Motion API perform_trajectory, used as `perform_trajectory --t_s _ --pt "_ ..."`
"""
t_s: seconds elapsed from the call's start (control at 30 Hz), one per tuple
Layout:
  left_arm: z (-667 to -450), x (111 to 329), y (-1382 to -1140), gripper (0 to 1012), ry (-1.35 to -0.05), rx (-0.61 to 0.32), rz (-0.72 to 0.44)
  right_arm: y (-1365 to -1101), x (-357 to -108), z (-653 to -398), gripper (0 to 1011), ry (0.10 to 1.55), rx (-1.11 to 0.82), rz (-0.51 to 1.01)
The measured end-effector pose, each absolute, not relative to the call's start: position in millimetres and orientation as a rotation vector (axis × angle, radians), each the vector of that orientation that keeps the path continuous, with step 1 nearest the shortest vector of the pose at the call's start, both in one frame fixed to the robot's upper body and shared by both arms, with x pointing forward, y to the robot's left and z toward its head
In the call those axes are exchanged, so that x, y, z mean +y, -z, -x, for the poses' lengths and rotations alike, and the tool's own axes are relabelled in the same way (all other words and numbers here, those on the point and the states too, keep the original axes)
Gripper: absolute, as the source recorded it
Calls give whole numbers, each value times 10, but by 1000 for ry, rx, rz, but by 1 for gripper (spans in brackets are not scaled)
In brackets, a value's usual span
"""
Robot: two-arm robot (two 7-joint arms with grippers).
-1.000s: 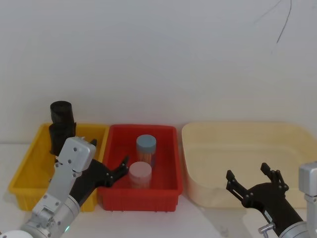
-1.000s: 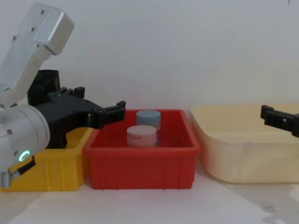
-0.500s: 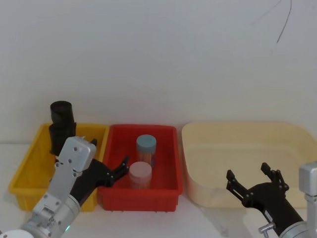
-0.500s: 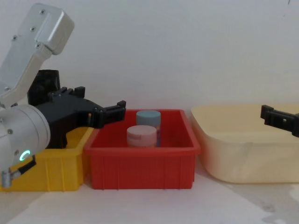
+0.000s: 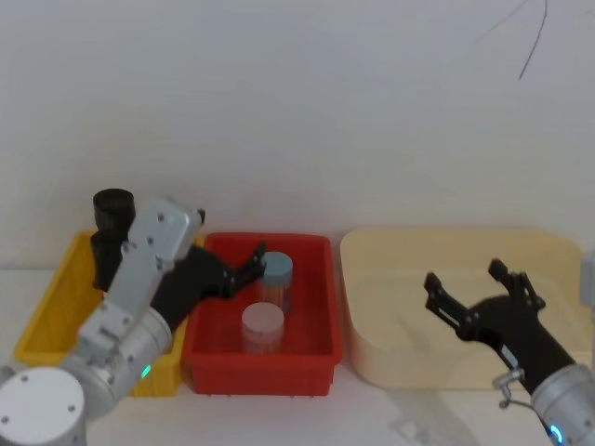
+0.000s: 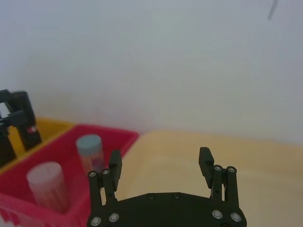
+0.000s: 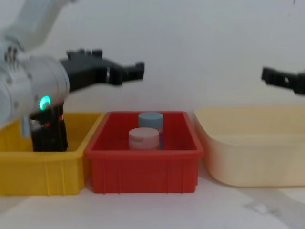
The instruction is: Pick up the garbage bag with the one hand and transfer it to the other hand.
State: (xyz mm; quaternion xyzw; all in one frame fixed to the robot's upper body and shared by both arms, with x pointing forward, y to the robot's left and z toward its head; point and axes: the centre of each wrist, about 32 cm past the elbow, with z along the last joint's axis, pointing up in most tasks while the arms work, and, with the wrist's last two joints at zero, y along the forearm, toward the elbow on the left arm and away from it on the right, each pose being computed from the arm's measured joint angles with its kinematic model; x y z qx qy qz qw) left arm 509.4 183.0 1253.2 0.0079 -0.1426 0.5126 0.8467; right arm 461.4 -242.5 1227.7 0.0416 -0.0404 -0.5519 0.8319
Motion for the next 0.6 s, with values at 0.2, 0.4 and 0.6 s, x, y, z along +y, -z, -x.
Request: perform_trajectory --t_s 0.2,0.4,0.6 --pt "-5074 1950 -12808 1000 -1090 -323 -17 -12475 -2325 -4705 1002 1114 -88 -125" --pt "-4937 2244 -13037 1000 -1135 -325 -31 -12683 -2079 -4819 1002 1023 -90 -156" --pt "-4782 2535 -13101 1000 -1185 -303 -51 -12786 -1823 -4906 1002 947 -80 -161"
